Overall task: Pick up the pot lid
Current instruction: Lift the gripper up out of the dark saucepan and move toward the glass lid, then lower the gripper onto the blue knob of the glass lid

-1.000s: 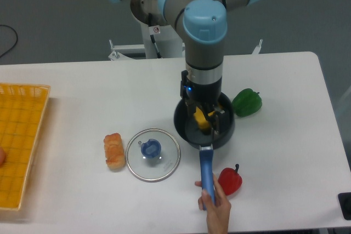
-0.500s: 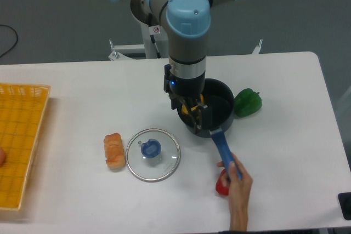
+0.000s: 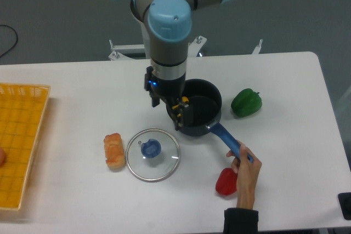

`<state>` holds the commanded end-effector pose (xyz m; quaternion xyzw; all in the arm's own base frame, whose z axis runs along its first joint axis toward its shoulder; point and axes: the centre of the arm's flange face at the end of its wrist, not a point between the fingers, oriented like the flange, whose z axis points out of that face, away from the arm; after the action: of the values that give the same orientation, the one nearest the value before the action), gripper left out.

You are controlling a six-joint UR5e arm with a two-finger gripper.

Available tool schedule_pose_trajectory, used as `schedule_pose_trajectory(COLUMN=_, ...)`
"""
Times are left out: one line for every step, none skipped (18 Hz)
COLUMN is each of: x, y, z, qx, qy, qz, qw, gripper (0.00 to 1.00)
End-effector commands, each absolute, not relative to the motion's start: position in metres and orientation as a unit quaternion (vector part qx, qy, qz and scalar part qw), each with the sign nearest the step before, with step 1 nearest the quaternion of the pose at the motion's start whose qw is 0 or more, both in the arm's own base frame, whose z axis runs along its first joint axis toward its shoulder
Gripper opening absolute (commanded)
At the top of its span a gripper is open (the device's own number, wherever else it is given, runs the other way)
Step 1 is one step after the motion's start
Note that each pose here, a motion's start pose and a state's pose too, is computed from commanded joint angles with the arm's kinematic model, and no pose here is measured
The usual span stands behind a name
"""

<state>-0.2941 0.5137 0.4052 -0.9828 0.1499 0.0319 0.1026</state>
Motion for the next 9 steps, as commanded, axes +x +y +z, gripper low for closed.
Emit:
schedule_pose_trajectory(x=-0.286, y=0.517, z=0.402, qx=-0.985, qy=0.138, qz=0.027, qw=0.102, gripper=1.0)
schedule_pose_trajectory(x=-0.281, y=0.52, z=0.4, qx=-0.986, qy=0.126, qz=0.024, qw=0.102, gripper=1.0)
schedule_pose_trajectory(x=-0.276, y=0.522, z=0.397, qx=-0.987, qy=0.119, qz=0.022, qw=0.102, gripper=1.0)
schedule_pose_trajectory(x=-0.271, y=0.525, z=0.392, qx=-0.989, qy=0.112, qz=0.017, qw=0.099, gripper=1.0)
schedule_pose_trajectory(x=-0.267, y=0.527, z=0.388, qx=-0.99, qy=0.105, qz=0.015, qw=0.096, gripper=1.0)
schedule_pose_trajectory(x=-0.262, y=0.527, z=0.378, qx=-0.991, qy=0.102, qz=0.01, qw=0.087, gripper=1.0)
schedule_pose_trajectory(x=-0.255, y=0.525, z=0.367, qx=-0.991, qy=0.107, qz=0.008, qw=0.076, gripper=1.0)
schedule_pose_trajectory(x=-0.25, y=0.525, z=0.362, qx=-0.991, qy=0.111, qz=0.014, qw=0.069, gripper=1.0)
schedule_pose_trajectory(x=-0.245, y=0.527, z=0.357, qx=-0.991, qy=0.117, qz=0.017, qw=0.065, gripper=1.0)
